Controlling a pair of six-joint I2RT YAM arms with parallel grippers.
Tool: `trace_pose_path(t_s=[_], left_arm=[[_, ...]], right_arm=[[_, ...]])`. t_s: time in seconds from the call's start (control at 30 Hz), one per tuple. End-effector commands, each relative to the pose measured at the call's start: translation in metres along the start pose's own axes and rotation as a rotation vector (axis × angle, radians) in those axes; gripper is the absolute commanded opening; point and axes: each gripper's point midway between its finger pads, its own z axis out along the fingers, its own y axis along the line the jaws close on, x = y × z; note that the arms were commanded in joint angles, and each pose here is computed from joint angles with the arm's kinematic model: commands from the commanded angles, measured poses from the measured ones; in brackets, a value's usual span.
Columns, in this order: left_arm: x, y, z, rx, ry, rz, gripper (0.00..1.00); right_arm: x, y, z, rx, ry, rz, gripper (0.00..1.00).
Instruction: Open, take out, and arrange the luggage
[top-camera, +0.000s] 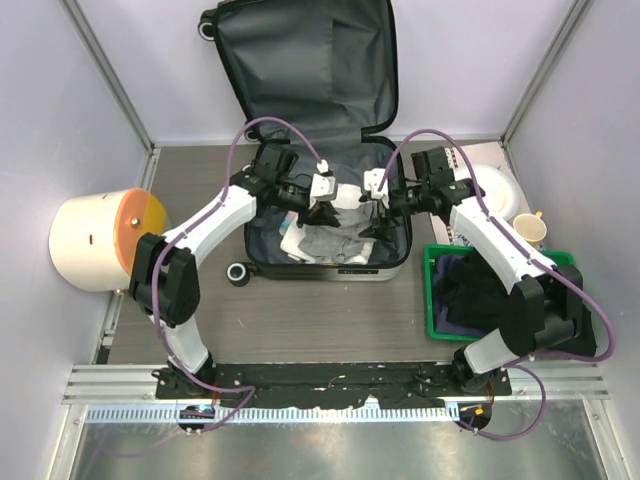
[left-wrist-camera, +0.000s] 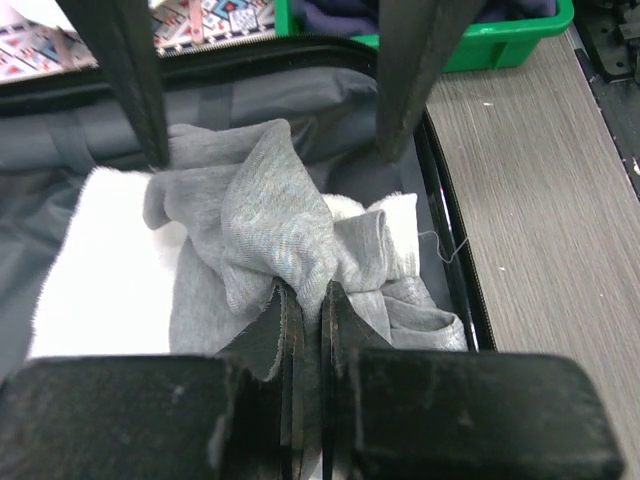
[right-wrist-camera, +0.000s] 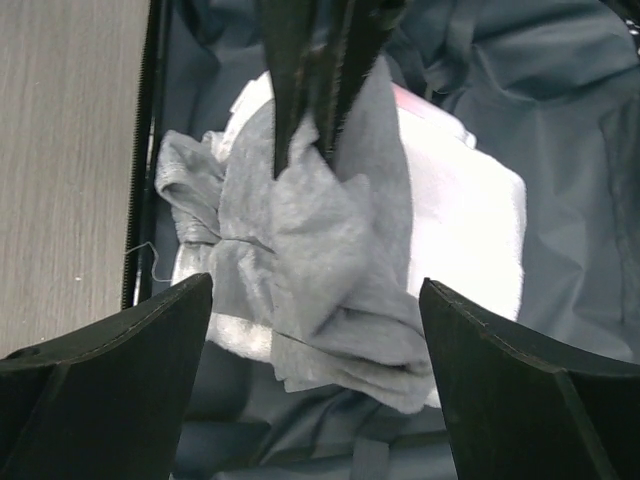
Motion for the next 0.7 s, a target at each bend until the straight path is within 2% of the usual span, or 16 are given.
trace_pose_path(t_s=[0.0, 0.17, 0.23, 0.27, 0.3, 0.37, 0.4, 0.43, 0.47, 0.5, 0.53, 0.63, 0.67], left_arm=[[-0.045, 0.005, -0.015, -0.052, -0.073, 0.148, 0.00], [-0.061, -0.002, -0.019, -0.050, -0.093, 0.176, 0.00], [-0.069, -0.004, -0.020, -0.048, -0.105, 0.163, 0.00], [-0.072, -0.003, -0.021, -0.055, -0.110, 0.159, 0.00], [-0.077, -0.003, -0.023, -0.064, -0.118, 0.152, 0.00], [-0.087, 0.001, -0.025, -0.096, -0.144, 0.096, 0.00], [-0.091, 0.004, -0.028, -0.130, -0.148, 0.082, 0.00], [-0.093, 0.007, -0.029, -0.158, -0.161, 0.018, 0.07], [-0.095, 0.008, -0.031, -0.181, -0.165, 0.000, 0.17], [-0.096, 0.011, -0.037, -0.229, -0.157, -0.020, 0.30], [-0.094, 0.011, -0.040, -0.251, -0.149, -0.044, 0.50], [-0.090, 0.016, -0.055, -0.369, -0.144, -0.141, 0.69], [-0.090, 0.016, -0.059, -0.396, -0.157, -0.188, 0.71]], right_arm=[[-0.007, 0.004, 0.003, -0.040, 0.001, -0.074, 0.90], [-0.010, -0.015, 0.017, -0.009, 0.014, -0.068, 0.88], [-0.020, -0.022, 0.017, 0.027, 0.011, -0.008, 0.77], [-0.030, -0.027, 0.017, 0.047, 0.002, -0.004, 0.70], [-0.033, -0.030, 0.015, 0.073, 0.003, 0.023, 0.46], [-0.043, -0.039, 0.004, 0.155, 0.018, 0.127, 0.20], [-0.047, -0.042, -0.002, 0.189, 0.029, 0.160, 0.01], [-0.049, -0.042, -0.013, 0.247, 0.054, 0.260, 0.01], [-0.058, -0.045, -0.023, 0.284, 0.058, 0.287, 0.01], [-0.061, -0.043, -0.030, 0.299, 0.069, 0.316, 0.01], [-0.067, -0.031, -0.043, 0.302, 0.083, 0.347, 0.01], [-0.077, -0.020, -0.071, 0.402, 0.096, 0.469, 0.01], [-0.075, -0.017, -0.077, 0.449, 0.107, 0.555, 0.01]])
